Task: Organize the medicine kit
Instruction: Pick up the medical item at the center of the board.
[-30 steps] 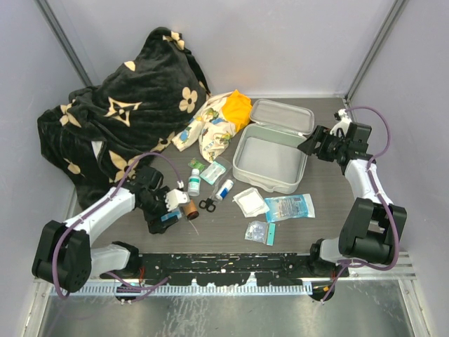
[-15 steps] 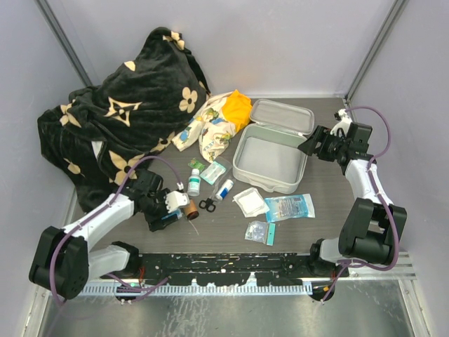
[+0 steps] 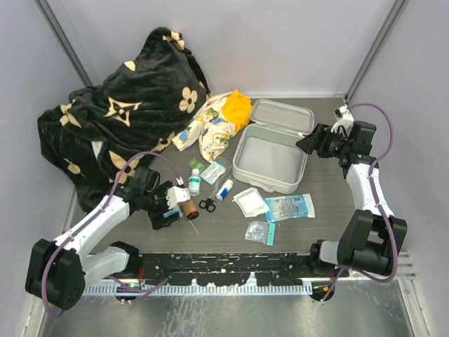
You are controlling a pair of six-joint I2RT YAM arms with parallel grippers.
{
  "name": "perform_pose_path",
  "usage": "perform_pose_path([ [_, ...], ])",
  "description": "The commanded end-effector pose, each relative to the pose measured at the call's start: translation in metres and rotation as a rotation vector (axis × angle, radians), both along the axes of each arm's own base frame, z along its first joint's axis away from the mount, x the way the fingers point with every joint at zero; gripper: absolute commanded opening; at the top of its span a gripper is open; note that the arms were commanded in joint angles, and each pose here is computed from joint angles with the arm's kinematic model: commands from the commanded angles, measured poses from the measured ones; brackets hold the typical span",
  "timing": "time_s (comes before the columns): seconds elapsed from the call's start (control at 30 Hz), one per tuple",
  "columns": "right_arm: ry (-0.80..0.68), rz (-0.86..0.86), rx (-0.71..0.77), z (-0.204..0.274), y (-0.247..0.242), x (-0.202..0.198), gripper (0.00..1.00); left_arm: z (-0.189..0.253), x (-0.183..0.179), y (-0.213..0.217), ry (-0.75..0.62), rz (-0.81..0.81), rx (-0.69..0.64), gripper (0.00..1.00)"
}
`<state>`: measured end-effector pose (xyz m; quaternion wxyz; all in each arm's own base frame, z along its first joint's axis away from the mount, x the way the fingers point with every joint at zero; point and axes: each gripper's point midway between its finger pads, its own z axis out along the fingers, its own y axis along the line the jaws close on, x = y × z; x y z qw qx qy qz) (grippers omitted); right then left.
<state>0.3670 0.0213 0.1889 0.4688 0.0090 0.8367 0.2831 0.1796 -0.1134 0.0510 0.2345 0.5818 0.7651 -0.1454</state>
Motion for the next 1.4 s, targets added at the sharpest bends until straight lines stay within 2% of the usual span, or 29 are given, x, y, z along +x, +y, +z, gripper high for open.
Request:
perform_pose_path([
  [0.0,-0.092,0.038,-0.019,0.02,0.004,0.002,0.74,-0.002,0.003,-0.004,0.021,-0.01,0.003,0.82],
  [0.13,-0.081,0.039,-0.015,0.017,0.004,0.002,0.74,-0.02,0.004,0.007,0.025,-0.004,0.071,0.75],
  [0.27,-0.076,0.04,-0.011,0.015,0.004,0.003,0.74,-0.029,0.006,0.011,0.016,0.004,0.096,0.64],
  [0.57,-0.057,0.039,-0.004,0.008,0.003,0.005,0.74,-0.03,0.001,0.023,0.026,0.024,0.156,0.33],
  [0.83,-0.054,0.062,-0.009,0.007,0.013,0.007,0.74,-0.003,-0.006,0.038,0.046,0.036,0.226,0.02],
  [0.97,-0.09,0.128,-0.038,0.018,0.036,0.009,0.75,0.022,-0.002,0.038,0.014,0.043,0.221,0.0],
  [1.07,-0.145,0.236,-0.051,0.033,0.072,0.006,0.75,0.05,0.01,0.026,-0.051,0.042,0.157,0.0],
  [1.2,-0.207,0.386,0.04,0.063,0.127,0.0,0.76,0.094,0.032,0.0,-0.172,0.026,0.032,0.02],
  [1.37,-0.217,0.525,0.191,0.095,0.192,-0.008,0.76,0.146,0.064,-0.035,-0.3,-0.008,-0.101,0.05],
])
